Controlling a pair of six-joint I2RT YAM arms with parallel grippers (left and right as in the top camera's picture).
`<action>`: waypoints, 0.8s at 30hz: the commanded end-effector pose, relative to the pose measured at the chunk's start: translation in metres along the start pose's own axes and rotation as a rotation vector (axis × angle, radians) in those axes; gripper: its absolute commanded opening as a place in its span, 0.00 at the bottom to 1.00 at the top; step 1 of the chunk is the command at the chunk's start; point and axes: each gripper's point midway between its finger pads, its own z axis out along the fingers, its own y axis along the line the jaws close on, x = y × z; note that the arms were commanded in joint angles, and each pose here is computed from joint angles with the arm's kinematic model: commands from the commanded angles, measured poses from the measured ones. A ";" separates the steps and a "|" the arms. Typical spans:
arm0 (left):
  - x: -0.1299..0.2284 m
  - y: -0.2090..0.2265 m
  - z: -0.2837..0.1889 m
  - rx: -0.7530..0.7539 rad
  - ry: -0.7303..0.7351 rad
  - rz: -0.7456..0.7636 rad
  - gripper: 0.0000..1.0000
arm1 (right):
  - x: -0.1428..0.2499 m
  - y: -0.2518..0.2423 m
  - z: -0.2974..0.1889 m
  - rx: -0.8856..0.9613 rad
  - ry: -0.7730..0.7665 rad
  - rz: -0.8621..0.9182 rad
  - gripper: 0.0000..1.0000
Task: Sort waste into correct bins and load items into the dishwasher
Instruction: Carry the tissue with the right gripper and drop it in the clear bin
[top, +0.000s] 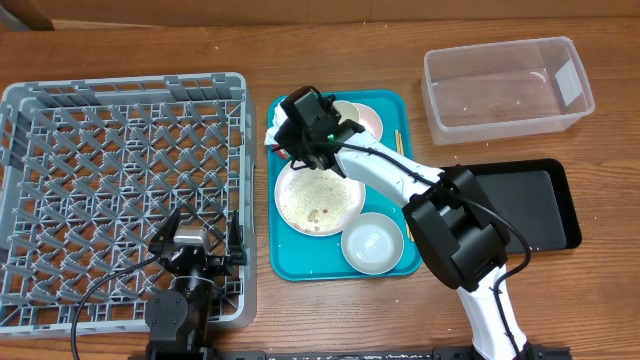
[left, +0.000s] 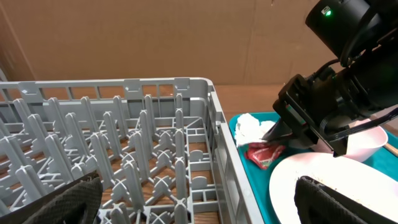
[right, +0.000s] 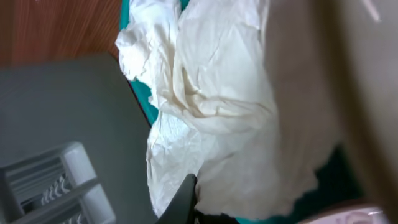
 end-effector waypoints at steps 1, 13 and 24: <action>0.000 -0.003 0.000 0.013 -0.004 -0.005 1.00 | 0.005 0.027 -0.022 -0.063 0.033 -0.012 0.04; 0.000 -0.003 0.000 0.013 -0.004 -0.005 1.00 | -0.006 0.071 -0.095 -0.176 -0.011 -0.073 0.04; 0.000 -0.003 0.000 0.013 -0.004 -0.005 1.00 | -0.051 0.103 -0.177 -0.316 -0.134 -0.201 0.04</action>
